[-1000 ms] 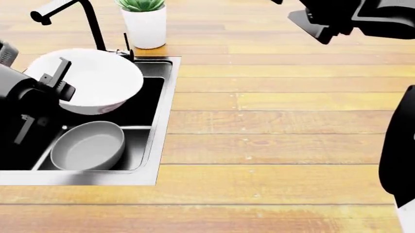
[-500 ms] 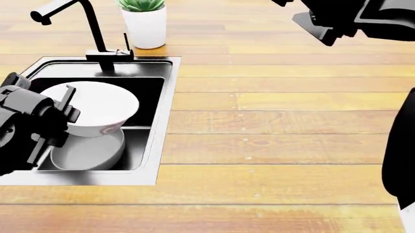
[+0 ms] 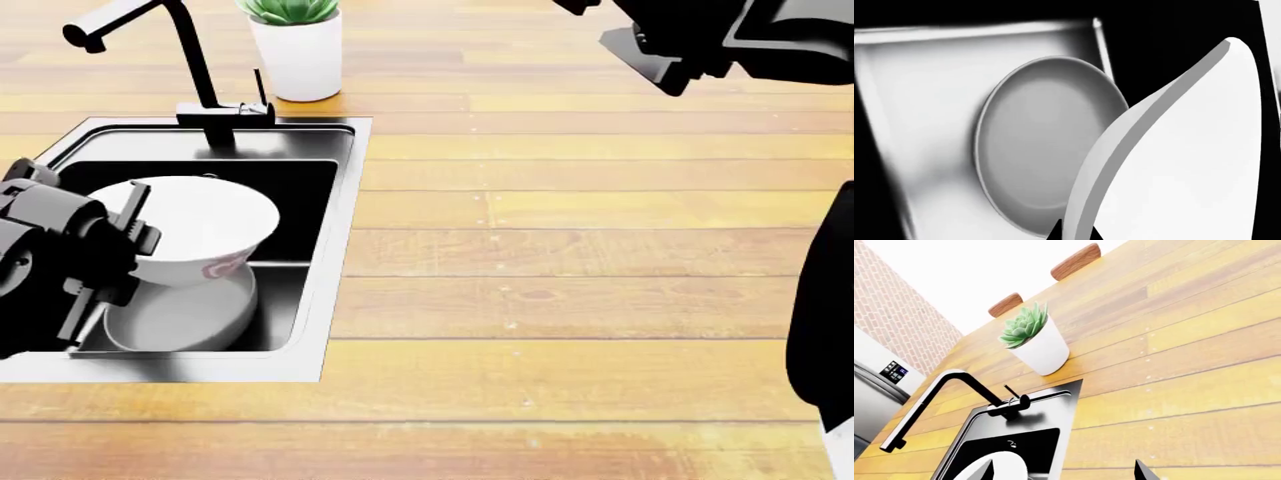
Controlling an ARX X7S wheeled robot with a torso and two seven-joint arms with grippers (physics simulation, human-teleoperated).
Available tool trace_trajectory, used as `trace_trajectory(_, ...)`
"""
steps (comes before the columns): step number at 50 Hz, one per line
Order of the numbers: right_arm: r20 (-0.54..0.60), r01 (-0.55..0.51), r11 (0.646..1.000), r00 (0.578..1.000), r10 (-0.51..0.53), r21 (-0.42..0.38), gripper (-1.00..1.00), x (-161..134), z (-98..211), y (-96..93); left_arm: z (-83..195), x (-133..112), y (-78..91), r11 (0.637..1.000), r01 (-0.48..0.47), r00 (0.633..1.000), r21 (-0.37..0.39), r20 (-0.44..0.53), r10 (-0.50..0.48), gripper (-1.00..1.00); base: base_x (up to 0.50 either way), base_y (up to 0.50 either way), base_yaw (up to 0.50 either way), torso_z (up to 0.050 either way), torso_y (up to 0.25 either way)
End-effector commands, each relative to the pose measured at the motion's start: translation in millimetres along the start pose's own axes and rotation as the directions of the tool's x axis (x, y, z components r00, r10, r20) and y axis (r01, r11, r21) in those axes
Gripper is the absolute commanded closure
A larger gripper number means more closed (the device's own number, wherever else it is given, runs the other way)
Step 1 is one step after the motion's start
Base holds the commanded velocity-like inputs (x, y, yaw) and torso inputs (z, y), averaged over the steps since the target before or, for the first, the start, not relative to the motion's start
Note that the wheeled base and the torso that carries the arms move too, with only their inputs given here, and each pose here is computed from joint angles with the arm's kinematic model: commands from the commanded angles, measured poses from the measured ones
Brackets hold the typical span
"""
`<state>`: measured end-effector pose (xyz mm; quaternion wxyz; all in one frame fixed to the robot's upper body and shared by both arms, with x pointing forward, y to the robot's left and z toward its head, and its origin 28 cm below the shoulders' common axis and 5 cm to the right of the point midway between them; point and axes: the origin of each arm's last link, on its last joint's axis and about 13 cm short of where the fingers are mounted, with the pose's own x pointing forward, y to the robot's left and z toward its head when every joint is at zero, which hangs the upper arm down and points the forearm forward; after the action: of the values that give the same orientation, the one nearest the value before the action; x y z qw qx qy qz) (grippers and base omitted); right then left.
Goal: Stack the bowls in the sink.
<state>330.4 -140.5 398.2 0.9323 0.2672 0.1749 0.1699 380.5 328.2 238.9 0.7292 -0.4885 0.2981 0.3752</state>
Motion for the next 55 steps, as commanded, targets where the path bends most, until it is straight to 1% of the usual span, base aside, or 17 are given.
trace_trajectory(1,0.005,0.007,1.000,1.000,-0.007,-0.002,-1.00,-1.2,0.6,-0.8,-11.8,41.9,25.9,0.981,-0.190,0.981,0.047,-0.013,0.191,-1.00,0.00,0.00,0.00,0.000,0.000)
trace_trajectory(5,0.006,0.008,1.000,1.000,-0.008,0.002,-1.00,-1.6,0.7,-2.1,-10.7,40.1,23.4,0.979,-0.196,0.980,0.059,-0.010,0.197,-1.00,0.00,0.00,0.00,-0.003,0.000)
trace_trajectory(15,0.010,0.005,1.000,1.000,-0.005,0.006,-1.00,-1.8,0.4,-2.7,-7.8,33.2,19.5,0.982,-0.179,0.984,0.062,0.000,0.179,-1.00,0.00,0.00,0.00,-0.002,0.000)
trace_trajectory(19,0.013,0.004,1.000,1.000,-0.004,0.007,-1.00,-2.5,1.0,-3.1,-5.3,26.9,17.7,0.984,-0.169,0.986,0.061,0.006,0.169,-1.00,0.00,0.00,0.00,-0.002,0.000)
trace_trajectory(24,0.015,-0.001,1.000,1.000,0.001,0.008,-1.00,-5.1,3.2,-2.7,3.4,2.8,13.4,0.991,-0.121,0.992,0.055,0.034,0.119,-1.00,0.00,0.00,0.00,0.000,0.000)
trace_trajectory(30,0.011,-0.013,1.000,1.000,0.013,0.006,-1.00,-4.1,2.5,1.3,16.0,-43.0,3.7,0.998,-0.009,0.997,0.062,0.075,0.004,-1.00,0.00,0.00,0.00,0.000,0.000)
trace_trajectory(31,0.010,-0.014,1.000,1.000,0.014,0.005,-1.00,-5.2,2.8,1.3,17.5,-67.4,-3.1,0.994,0.063,0.994,0.094,0.088,-0.071,-1.00,0.00,0.00,0.00,0.000,0.000)
trace_trajectory(32,0.008,-0.015,1.000,1.000,0.015,0.005,-1.00,-5.7,2.8,1.2,18.2,-83.1,-7.3,0.988,0.107,0.989,0.114,0.094,-0.118,-1.00,0.00,0.00,0.00,0.000,0.000)
trace_trajectory(33,0.008,-0.015,1.000,1.000,0.015,0.006,-1.00,-6.0,2.7,1.1,18.3,-95.2,-10.7,0.981,0.141,0.983,0.132,0.098,-0.154,-1.00,0.00,0.00,0.00,0.000,0.000)
trace_trajectory(35,0.007,-0.016,1.000,1.000,0.016,0.006,-1.00,-6.4,2.8,0.8,18.3,-108.8,-15.0,0.971,0.181,0.975,0.153,0.103,-0.198,-1.00,0.00,0.00,0.00,0.000,0.000)
trace_trajectory(40,0.005,-0.014,1.000,1.000,0.014,0.008,-1.00,-4.7,0.8,0.1,17.6,-125.7,-19.1,0.953,0.237,0.960,0.187,0.103,-0.259,-1.00,0.00,0.00,0.00,0.000,0.000)
trace_trajectory(44,0.003,-0.012,1.000,1.000,0.011,0.011,-1.00,-3.1,-1.4,-0.9,16.1,-136.5,-18.8,0.940,0.268,0.950,0.210,0.104,-0.294,-1.00,0.00,0.00,0.00,0.000,0.000)
trace_trajectory(47,0.001,-0.008,1.000,1.000,0.008,0.013,-1.00,-2.4,-2.6,-2.3,13.3,-145.8,-17.4,0.923,0.299,0.939,0.243,0.097,-0.330,-1.00,0.00,0.00,0.00,0.000,0.000)
trace_trajectory(49,0.000,-0.006,1.000,1.000,0.006,0.015,-1.00,-2.3,-3.0,-3.1,11.4,-150.9,-16.5,0.909,0.316,0.932,0.272,0.092,-0.351,-1.00,0.00,0.00,0.00,0.000,0.000)
trace_trajectory(51,-0.001,-0.005,1.000,1.000,0.005,0.016,-1.00,-1.9,-3.5,-3.6,9.3,-156.1,-15.6,0.884,0.349,0.918,0.311,0.075,-0.389,-1.00,0.00,0.00,0.00,0.000,0.000)
trace_trajectory(54,-0.002,-0.004,1.000,1.000,0.004,0.017,-1.00,-2.1,-3.8,-4.5,7.5,-163.8,-14.0,0.853,0.373,0.904,0.363,0.066,-0.423,-1.00,0.00,0.00,0.00,0.000,0.000)
trace_trajectory(55,-0.002,-0.004,1.000,1.000,0.004,0.017,-1.00,-2.2,-4.0,-5.1,7.2,-166.3,-13.1,0.839,0.385,0.896,0.385,0.059,-0.439,-1.00,0.00,0.00,0.00,0.000,0.000)
